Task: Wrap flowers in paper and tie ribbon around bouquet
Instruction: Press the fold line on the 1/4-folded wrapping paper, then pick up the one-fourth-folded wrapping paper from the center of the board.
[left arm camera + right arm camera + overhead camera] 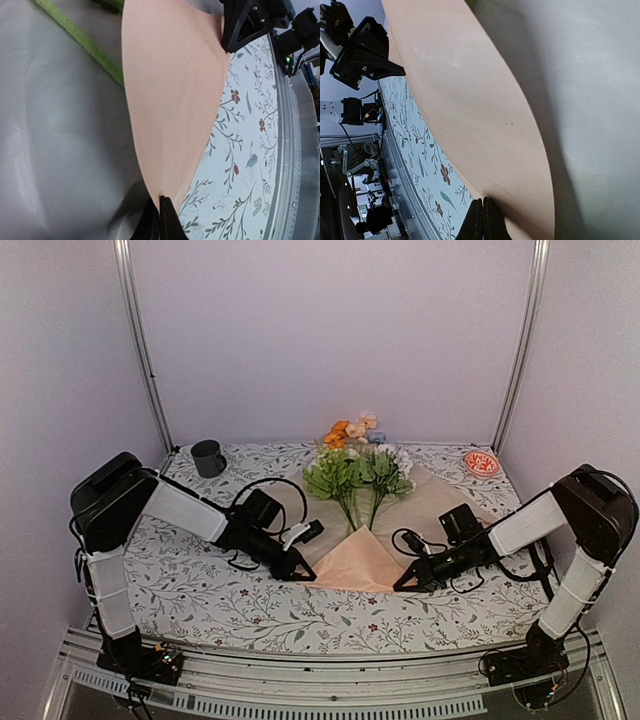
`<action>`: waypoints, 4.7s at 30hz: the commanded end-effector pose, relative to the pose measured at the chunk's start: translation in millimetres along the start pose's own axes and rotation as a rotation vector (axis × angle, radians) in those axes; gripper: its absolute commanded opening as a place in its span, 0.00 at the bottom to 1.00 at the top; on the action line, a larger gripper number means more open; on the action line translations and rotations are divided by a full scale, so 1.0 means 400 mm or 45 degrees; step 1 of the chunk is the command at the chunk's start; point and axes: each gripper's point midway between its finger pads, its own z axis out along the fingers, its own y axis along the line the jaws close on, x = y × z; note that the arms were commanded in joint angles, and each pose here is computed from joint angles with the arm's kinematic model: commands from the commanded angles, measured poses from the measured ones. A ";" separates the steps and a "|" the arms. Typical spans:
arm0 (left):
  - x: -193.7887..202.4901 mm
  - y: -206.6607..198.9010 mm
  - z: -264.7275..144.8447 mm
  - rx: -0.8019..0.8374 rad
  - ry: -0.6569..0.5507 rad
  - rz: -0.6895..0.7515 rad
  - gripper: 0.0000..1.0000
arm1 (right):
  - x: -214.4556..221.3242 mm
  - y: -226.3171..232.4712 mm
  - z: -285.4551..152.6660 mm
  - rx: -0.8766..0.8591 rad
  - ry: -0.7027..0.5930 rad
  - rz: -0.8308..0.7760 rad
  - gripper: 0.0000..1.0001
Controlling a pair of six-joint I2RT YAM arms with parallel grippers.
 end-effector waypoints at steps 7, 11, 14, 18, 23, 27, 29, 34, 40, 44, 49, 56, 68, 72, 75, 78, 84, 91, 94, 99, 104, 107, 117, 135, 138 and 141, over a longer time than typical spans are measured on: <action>0.139 0.083 0.007 -0.138 0.204 -0.156 0.00 | 0.122 -0.172 -0.103 0.465 -0.019 0.441 0.01; 0.138 0.082 0.006 -0.137 0.201 -0.155 0.00 | 0.094 -0.146 -0.142 0.484 -0.116 0.445 0.01; 0.139 0.081 0.008 -0.133 0.202 -0.156 0.00 | 0.100 -0.130 -0.154 0.480 -0.111 0.460 0.01; 0.141 0.081 0.009 -0.130 0.205 -0.160 0.00 | 0.076 -0.112 -0.196 0.551 -0.149 0.436 0.01; 0.140 0.079 0.011 -0.119 0.202 -0.166 0.00 | -0.066 0.005 -0.237 0.547 -0.277 0.204 0.01; 0.145 0.079 0.010 -0.124 0.209 -0.171 0.00 | -0.137 0.175 -0.128 0.426 -0.210 -0.148 0.01; 0.147 0.079 0.010 -0.127 0.213 -0.173 0.00 | -0.133 0.224 -0.053 0.317 -0.129 -0.237 0.01; 0.145 0.081 0.011 -0.129 0.218 -0.176 0.00 | -0.104 0.168 0.037 0.291 -0.034 -0.194 0.00; 0.147 0.081 0.010 -0.132 0.225 -0.184 0.00 | -0.034 0.031 0.039 0.414 0.019 -0.027 0.01; 0.126 0.069 -0.005 -0.123 0.221 -0.204 0.07 | 0.014 -0.024 0.029 0.472 0.043 0.043 0.01; 0.140 0.101 -0.041 -0.290 0.293 -0.305 0.16 | 0.040 -0.045 0.034 0.482 0.072 0.061 0.01; 0.172 0.102 -0.128 -0.470 0.317 -0.448 0.27 | 0.049 -0.050 0.031 0.490 0.081 0.069 0.01; -0.151 -0.060 -0.236 -0.581 -0.042 0.050 0.27 | 0.026 -0.026 0.021 0.482 0.056 0.042 0.01; -0.260 -0.199 -0.150 -0.275 -0.178 0.199 0.30 | 0.010 -0.027 0.014 0.507 0.019 0.060 0.01; -0.309 -0.231 -0.079 -0.114 -0.227 0.206 0.30 | -0.002 -0.031 0.010 0.531 -0.016 0.099 0.01; -0.328 -0.201 -0.027 -0.143 -0.233 0.204 0.30 | -0.019 -0.027 0.004 0.541 -0.065 0.138 0.01; -0.292 -0.121 0.092 -0.202 -0.141 0.186 0.30 | -0.038 -0.019 -0.005 0.544 -0.131 0.198 0.01; -0.241 -0.028 0.144 -0.372 -0.034 0.175 0.30 | -0.045 -0.012 -0.008 0.530 -0.168 0.263 0.01; -0.201 -0.007 0.162 -0.392 0.031 0.155 0.29 | -0.053 -0.003 -0.023 0.539 -0.200 0.278 0.01; -0.165 -0.001 0.171 -0.388 0.075 0.151 0.28 | -0.072 0.033 -0.082 0.552 -0.313 0.334 0.09; -0.152 0.004 0.180 -0.386 0.094 0.154 0.28 | -0.048 0.067 -0.148 0.476 -0.448 0.557 0.23; -0.147 0.004 0.180 -0.383 0.101 0.161 0.28 | -0.010 0.064 -0.187 0.427 -0.540 0.807 0.23; -0.136 0.004 0.185 -0.378 0.119 0.172 0.28 | 0.014 0.033 -0.176 0.286 -0.651 1.307 0.51; -0.150 0.000 0.167 -0.398 0.109 0.190 0.28 | 0.019 -0.102 -0.105 0.630 -0.541 1.269 0.33; -0.163 -0.005 0.161 -0.400 0.092 0.196 0.28 | 0.012 -0.108 -0.116 0.672 -0.560 1.231 0.21; -0.185 -0.017 0.156 -0.394 0.061 0.211 0.28 | 0.002 -0.106 -0.120 0.686 -0.563 1.185 0.03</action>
